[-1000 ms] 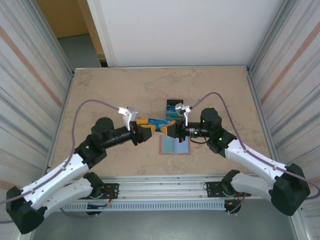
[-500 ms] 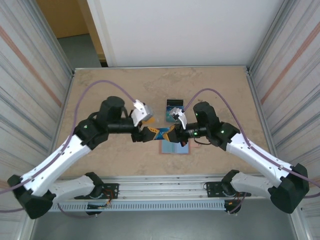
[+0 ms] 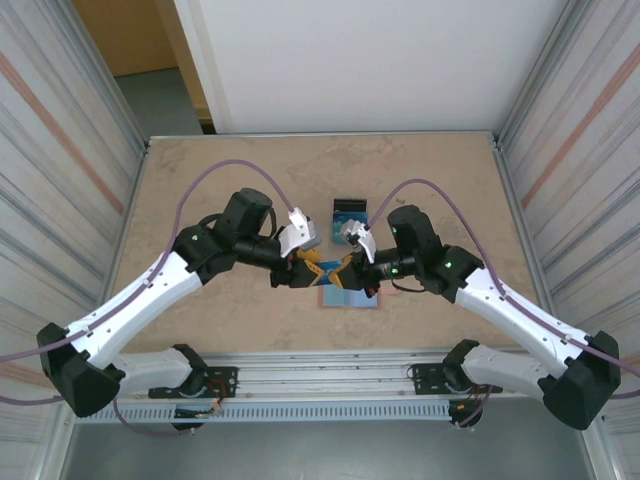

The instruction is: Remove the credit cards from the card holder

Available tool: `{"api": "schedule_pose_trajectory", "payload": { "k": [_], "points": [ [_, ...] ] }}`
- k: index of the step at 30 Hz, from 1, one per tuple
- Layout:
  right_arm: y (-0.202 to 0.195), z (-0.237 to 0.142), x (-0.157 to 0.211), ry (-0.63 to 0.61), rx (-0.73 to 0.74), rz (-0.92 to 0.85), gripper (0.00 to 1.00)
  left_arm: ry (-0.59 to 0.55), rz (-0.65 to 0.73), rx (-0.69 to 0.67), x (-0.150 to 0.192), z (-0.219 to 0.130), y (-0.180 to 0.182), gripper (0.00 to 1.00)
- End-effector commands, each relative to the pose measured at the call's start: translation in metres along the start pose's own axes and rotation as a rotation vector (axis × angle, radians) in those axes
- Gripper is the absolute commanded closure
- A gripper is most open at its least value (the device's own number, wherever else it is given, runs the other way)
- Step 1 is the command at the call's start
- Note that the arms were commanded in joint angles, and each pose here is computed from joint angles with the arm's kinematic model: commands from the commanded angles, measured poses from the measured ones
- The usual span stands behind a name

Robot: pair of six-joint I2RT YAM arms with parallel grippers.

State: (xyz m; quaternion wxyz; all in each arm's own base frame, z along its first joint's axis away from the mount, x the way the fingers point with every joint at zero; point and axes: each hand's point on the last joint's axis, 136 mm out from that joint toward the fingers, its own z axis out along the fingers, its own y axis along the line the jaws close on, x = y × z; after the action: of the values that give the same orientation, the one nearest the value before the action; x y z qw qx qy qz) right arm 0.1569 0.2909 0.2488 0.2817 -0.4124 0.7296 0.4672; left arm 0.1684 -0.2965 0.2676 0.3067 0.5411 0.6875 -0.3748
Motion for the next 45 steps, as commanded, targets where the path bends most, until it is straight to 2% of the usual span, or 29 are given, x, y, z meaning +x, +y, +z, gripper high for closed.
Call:
{"api": "schedule_pose_trajectory", "payload": {
  "k": [1,4,10,11,12,15,16,20,23,26,32,35,45],
  "points": [
    [0.015,-0.008,-0.014,-0.031,-0.027,-0.066,1.0,-0.002,0.014,0.049,-0.004,0.0,-0.006,0.59],
    [0.015,-0.008,-0.015,-0.031,-0.029,-0.068,1.0,0.006,0.007,0.058,-0.002,0.003,-0.004,0.61],
    [0.013,-0.008,-0.014,-0.03,-0.014,-0.069,0.98,0.012,0.006,0.065,-0.002,0.007,-0.002,0.93],
    [0.012,-0.009,-0.013,-0.032,-0.005,-0.069,0.94,0.015,0.008,0.055,-0.002,0.008,0.001,0.99],
    [0.009,-0.009,-0.012,-0.033,0.012,-0.067,0.88,0.016,0.015,0.041,-0.002,0.008,0.003,1.0],
    [-0.006,-0.012,-0.008,-0.039,0.102,-0.055,0.68,0.02,0.052,-0.023,-0.002,0.009,0.015,1.0],
    [-0.009,-0.019,-0.01,-0.064,0.148,-0.064,0.65,0.022,0.071,-0.044,-0.002,0.009,0.02,1.0],
    [-0.046,-0.041,-0.008,-0.14,0.396,-0.016,0.38,0.018,0.129,-0.089,-0.006,0.01,0.046,1.0],
    [-0.064,-0.063,-0.009,-0.212,0.509,0.049,0.25,0.023,0.162,-0.117,-0.01,0.014,0.074,1.0],
    [-0.078,-0.086,-0.01,-0.277,0.618,0.121,0.2,0.067,0.202,-0.185,-0.011,0.027,0.11,1.0],
    [-0.1,-0.116,-0.001,-0.329,0.786,0.247,0.11,0.156,0.267,-0.217,-0.012,0.063,0.167,1.0],
    [-0.11,-0.126,0.005,-0.335,0.865,0.309,0.0,0.186,0.292,-0.222,-0.012,0.081,0.189,1.0],
    [-0.125,-0.149,0.011,-0.394,1.011,0.414,0.01,0.274,0.331,-0.152,0.009,0.124,0.225,1.0]
  ]
}}
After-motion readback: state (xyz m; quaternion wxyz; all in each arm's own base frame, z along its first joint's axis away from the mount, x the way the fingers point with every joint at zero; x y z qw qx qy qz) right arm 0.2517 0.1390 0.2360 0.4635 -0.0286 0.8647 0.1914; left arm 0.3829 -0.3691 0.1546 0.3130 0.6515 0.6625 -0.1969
